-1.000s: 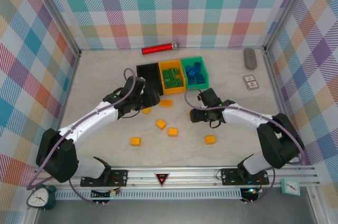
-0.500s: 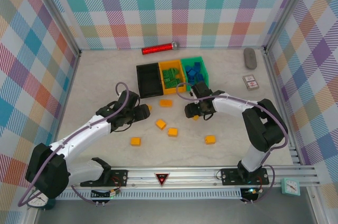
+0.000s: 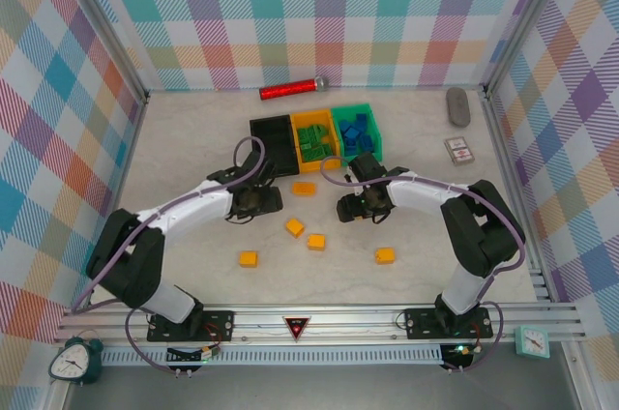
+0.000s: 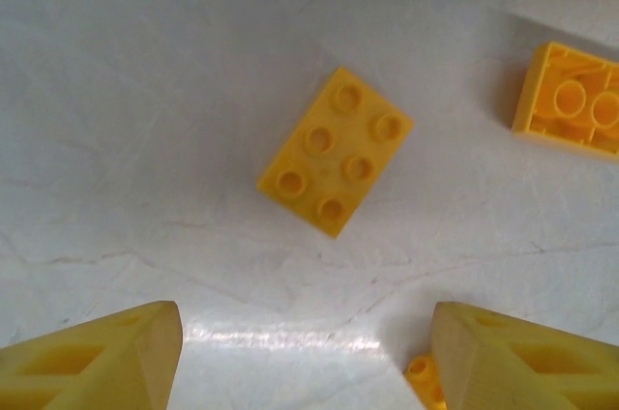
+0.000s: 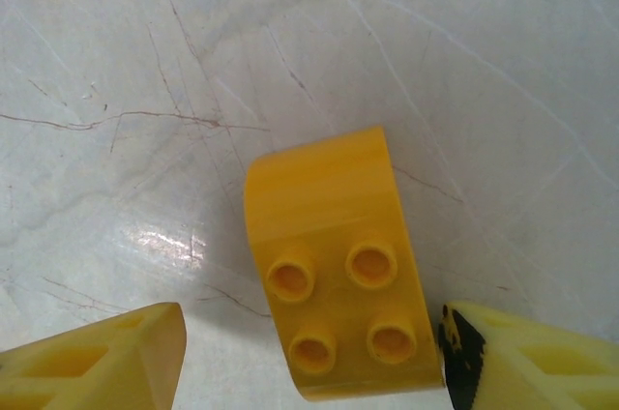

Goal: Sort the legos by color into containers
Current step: Pick up the lego from the center of the table, then place the lego in the container.

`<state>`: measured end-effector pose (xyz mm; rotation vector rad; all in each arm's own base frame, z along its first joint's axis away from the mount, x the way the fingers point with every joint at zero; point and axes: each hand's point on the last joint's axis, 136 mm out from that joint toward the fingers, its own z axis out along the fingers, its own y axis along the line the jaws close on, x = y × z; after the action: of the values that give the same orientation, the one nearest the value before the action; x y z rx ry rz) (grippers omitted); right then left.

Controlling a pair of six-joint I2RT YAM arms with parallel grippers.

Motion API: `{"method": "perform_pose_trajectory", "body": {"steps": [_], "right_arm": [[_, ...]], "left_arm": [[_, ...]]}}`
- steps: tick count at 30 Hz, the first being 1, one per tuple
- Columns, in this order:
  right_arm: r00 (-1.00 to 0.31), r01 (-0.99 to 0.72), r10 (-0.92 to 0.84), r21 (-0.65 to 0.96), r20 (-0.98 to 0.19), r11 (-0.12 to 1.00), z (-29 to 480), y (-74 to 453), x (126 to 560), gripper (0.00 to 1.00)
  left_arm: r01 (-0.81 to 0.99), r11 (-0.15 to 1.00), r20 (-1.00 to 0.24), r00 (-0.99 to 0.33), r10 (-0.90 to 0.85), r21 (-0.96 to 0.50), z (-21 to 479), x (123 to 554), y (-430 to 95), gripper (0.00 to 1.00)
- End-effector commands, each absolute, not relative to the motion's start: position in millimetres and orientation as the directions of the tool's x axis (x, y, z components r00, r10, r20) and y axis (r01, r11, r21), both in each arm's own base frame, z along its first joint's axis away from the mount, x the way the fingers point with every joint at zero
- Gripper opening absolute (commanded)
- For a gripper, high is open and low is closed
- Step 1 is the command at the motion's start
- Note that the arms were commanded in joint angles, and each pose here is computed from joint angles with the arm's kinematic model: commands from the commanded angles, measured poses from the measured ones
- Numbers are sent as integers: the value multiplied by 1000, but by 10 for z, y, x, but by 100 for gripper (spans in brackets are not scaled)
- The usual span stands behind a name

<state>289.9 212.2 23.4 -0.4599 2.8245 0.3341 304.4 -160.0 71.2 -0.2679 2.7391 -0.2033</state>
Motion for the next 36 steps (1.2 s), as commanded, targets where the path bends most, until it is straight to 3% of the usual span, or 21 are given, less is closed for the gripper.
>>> {"method": "perform_pose_trajectory", "body": {"steps": [1,4,9,18,30,36], "right_arm": [[-923,-354,-305,206,-236,912,165,2137,2749,62],[-922,-357,-306,214,-237,909,177,2170,2772,47],[-914,-365,-301,229,-272,902,345,2218,2821,35],[-878,-394,-276,267,-390,879,1026,2338,2955,34],[-842,-436,-219,384,-493,814,1721,2768,3292,35],[-847,-446,-185,476,-499,758,1814,3218,3698,35]], "left_arm": [[-131,984,-370,-914,-167,-120,747,3188,-1610,68],[-118,989,-346,-927,-142,-89,673,3268,-1648,66],[-92,993,-295,-949,-109,-72,472,3336,-1744,60],[-91,996,-250,-964,-91,-13,186,3367,-1684,48],[-104,994,-267,-958,-106,-23,263,3310,-1639,49],[-111,984,-384,-910,-156,-137,685,3233,-1620,58]]}}
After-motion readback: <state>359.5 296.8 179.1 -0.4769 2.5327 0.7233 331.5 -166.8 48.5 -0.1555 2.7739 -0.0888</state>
